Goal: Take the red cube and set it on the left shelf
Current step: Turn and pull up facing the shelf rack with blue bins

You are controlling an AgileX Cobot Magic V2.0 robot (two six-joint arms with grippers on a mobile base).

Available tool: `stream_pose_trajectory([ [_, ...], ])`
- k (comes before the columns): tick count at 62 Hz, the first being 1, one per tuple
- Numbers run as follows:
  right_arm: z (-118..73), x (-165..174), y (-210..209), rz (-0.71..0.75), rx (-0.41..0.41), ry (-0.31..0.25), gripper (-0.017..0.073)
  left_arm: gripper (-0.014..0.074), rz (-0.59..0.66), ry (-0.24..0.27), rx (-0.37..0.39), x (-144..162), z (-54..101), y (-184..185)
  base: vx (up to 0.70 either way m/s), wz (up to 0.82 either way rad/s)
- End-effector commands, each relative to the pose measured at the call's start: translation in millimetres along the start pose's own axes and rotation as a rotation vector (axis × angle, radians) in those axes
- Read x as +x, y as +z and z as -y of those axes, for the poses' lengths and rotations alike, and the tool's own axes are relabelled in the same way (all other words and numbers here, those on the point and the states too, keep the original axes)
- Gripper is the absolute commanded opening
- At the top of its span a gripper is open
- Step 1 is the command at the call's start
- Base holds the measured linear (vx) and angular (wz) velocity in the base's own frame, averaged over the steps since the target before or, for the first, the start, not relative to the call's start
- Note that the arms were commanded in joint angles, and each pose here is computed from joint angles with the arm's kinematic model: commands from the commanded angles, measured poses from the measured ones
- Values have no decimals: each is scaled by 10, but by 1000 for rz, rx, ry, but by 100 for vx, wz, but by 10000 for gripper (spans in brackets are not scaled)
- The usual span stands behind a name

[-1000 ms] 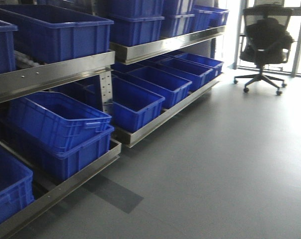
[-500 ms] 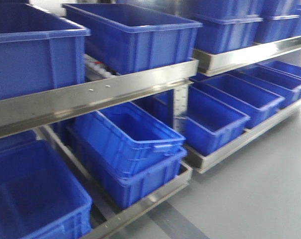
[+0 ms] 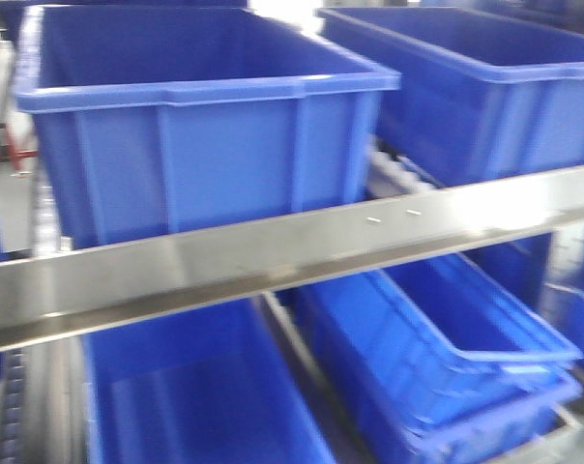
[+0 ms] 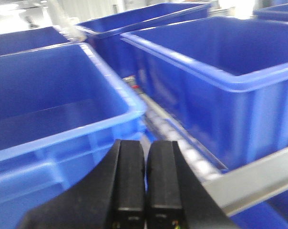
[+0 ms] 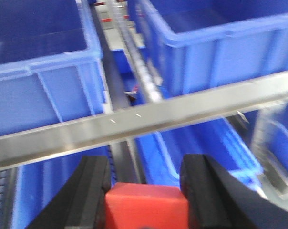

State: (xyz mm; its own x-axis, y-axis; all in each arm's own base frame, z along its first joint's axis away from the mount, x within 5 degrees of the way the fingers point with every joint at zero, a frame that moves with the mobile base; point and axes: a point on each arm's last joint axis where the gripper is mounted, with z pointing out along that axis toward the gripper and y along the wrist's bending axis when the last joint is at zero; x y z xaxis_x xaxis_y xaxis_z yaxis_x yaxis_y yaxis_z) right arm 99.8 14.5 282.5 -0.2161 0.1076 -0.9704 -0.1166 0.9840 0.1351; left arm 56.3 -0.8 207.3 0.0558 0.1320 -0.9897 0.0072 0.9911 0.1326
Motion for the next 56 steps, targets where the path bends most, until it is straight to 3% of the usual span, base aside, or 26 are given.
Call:
stream_pose_trajectory([
  [1, -20, -171, -21, 112, -10, -15, 56, 106, 68, -5, -4, -7, 2, 3, 18, 67],
  [34, -20, -171, -21, 112, -10, -15, 56, 106, 68, -5, -4, -7, 2, 3, 14, 46],
  [56, -20, -171, -21, 112, -10, -15, 56, 106, 68, -5, -4, -7, 2, 3, 3, 11],
])
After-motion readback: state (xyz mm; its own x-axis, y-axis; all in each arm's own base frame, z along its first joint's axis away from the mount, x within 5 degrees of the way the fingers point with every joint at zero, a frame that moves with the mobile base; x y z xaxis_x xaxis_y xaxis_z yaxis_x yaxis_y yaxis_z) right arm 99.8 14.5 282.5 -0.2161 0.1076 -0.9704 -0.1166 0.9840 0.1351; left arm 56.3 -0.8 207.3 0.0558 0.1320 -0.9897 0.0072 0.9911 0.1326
